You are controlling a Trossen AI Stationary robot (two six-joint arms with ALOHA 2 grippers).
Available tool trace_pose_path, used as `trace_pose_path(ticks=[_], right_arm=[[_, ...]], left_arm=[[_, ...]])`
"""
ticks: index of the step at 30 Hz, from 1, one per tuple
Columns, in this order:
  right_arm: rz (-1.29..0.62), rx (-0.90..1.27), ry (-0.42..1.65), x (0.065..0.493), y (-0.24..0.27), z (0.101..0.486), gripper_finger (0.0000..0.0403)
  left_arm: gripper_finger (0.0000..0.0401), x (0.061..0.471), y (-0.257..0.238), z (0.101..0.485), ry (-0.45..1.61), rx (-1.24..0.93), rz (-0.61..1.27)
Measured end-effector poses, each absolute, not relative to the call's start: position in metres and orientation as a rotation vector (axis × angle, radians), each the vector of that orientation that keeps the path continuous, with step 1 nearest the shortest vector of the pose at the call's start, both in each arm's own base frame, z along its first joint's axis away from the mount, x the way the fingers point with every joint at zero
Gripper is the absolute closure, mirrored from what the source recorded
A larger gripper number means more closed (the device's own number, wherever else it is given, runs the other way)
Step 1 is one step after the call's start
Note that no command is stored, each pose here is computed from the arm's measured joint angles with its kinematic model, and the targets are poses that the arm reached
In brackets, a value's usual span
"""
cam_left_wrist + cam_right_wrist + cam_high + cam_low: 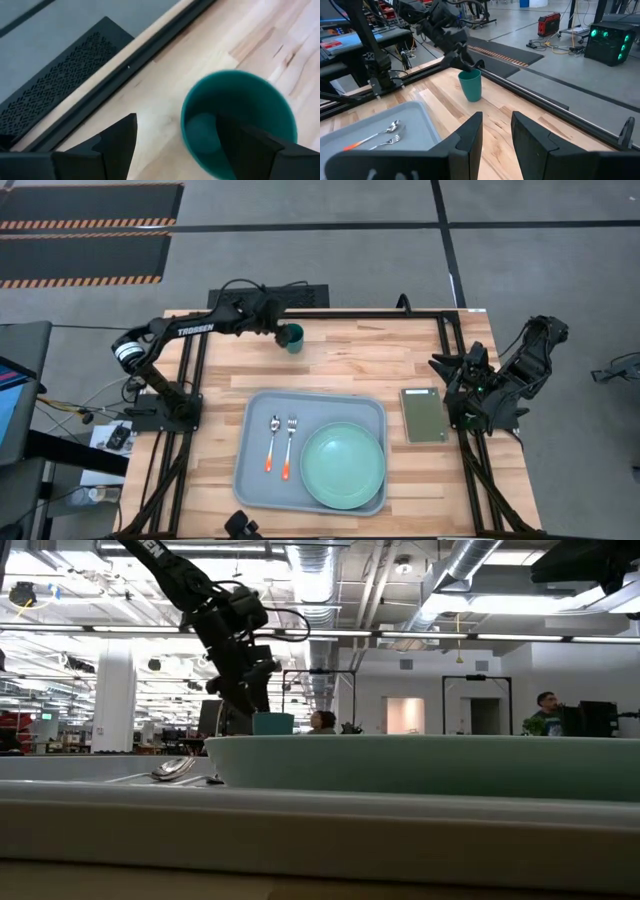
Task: Pick and place plate/cup/fork/spoon on tray
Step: Put the green cup to the top of the green plate on the blue serving tray
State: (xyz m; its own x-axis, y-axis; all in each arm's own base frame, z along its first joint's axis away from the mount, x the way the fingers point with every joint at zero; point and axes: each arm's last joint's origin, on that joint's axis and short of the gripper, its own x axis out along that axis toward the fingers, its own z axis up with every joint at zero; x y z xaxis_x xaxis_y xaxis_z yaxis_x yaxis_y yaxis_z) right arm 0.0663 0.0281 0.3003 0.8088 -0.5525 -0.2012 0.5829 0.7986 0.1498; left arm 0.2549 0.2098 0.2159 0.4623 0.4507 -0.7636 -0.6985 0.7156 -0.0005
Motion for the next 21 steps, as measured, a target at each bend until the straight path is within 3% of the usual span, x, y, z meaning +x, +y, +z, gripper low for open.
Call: trace_pose_path(ticks=[6, 21], right_arm=[[-0.611, 0.208, 0.152, 0.0662, 0.028, 0.3002, 0.0274], [-0.612, 0.216, 0.15, 0.0662, 0.0281, 0.3002, 0.0274]], left_arm=[[0.0163, 0.2524, 0.2083, 0.2135, 0.873, -0.319, 0.726], [0.0303, 0.2525, 0.2048, 0.207, 0.899, -0.302, 0.723]])
